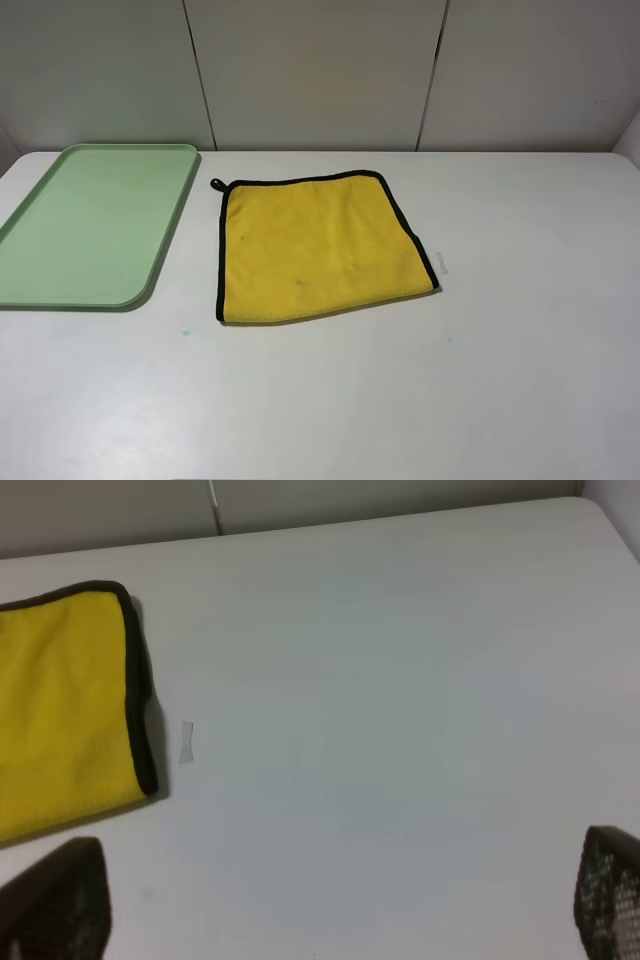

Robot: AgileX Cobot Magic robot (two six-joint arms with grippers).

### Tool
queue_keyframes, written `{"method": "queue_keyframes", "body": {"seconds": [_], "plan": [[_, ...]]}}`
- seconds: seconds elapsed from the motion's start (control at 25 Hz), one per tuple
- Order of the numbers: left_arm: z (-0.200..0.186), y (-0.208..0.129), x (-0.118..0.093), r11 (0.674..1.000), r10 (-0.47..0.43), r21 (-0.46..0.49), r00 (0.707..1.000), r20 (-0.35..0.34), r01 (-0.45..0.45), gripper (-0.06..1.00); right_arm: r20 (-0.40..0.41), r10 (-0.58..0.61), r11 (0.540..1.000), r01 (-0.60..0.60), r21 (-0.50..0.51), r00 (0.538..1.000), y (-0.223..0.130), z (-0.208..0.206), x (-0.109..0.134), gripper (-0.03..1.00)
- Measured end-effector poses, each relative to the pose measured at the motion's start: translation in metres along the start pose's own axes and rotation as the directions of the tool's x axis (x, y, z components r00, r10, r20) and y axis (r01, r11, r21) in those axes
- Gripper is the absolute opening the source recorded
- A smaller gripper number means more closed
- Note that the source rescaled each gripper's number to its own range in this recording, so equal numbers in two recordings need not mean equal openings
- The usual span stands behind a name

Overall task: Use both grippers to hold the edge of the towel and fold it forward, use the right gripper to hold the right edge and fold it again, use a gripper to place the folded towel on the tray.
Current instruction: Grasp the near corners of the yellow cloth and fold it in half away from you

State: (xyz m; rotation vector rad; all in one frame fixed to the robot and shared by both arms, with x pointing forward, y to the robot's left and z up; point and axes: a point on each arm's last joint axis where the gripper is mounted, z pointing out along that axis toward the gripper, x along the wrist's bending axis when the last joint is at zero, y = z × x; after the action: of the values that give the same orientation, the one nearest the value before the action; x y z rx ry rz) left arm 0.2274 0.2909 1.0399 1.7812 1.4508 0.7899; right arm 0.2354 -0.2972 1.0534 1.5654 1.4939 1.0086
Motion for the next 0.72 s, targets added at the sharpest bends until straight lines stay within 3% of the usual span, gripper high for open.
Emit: {"method": "queue_keyframes", "body": {"seconds": [0.72], "plan": [[0.0000, 0.0000, 0.0000, 1.000, 0.000, 0.000, 1.000, 0.000, 0.000, 1.00, 0.000, 0.000, 1.000, 0.000, 0.000, 1.000, 0.0000, 0.0000, 0.0000, 1.00]]}}
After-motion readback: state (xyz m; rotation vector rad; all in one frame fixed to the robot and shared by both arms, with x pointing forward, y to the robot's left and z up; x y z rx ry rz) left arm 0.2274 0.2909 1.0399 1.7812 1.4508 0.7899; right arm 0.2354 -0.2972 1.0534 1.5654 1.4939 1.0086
